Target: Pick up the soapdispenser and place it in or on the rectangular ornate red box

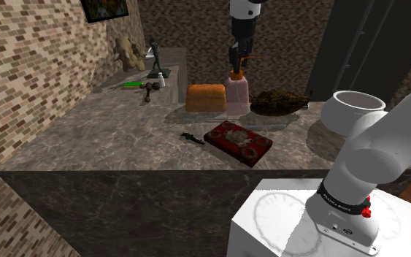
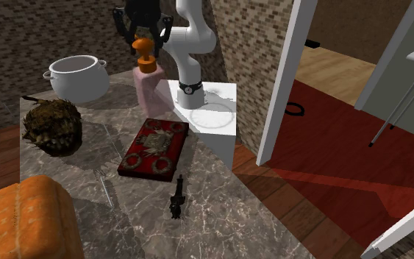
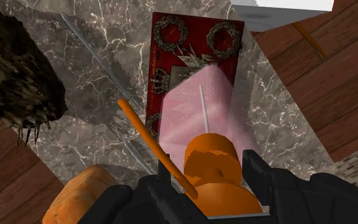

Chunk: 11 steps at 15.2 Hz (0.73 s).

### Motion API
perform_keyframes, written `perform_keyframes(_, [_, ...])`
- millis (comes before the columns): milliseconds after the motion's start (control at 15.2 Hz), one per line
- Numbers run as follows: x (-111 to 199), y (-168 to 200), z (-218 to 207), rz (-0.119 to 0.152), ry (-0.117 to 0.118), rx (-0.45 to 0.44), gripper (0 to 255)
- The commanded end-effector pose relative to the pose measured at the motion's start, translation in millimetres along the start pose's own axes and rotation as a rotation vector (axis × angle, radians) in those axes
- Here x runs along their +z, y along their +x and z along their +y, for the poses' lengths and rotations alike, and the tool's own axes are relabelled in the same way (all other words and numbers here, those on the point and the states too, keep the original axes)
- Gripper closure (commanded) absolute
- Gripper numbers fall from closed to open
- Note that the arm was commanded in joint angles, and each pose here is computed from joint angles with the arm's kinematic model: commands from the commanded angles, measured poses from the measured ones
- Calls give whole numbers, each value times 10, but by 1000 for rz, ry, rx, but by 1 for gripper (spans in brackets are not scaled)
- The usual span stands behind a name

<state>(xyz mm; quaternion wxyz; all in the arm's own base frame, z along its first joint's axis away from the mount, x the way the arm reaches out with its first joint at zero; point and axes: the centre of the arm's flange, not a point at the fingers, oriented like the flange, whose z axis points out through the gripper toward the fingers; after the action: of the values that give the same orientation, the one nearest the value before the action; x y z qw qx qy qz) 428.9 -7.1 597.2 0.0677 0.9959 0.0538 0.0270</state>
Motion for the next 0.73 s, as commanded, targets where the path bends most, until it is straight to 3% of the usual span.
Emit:
perform_keyframes(0, [-43, -67, 132, -1, 0, -2, 255])
perform_keyframes(660, [479, -92, 59, -1, 0, -2, 255])
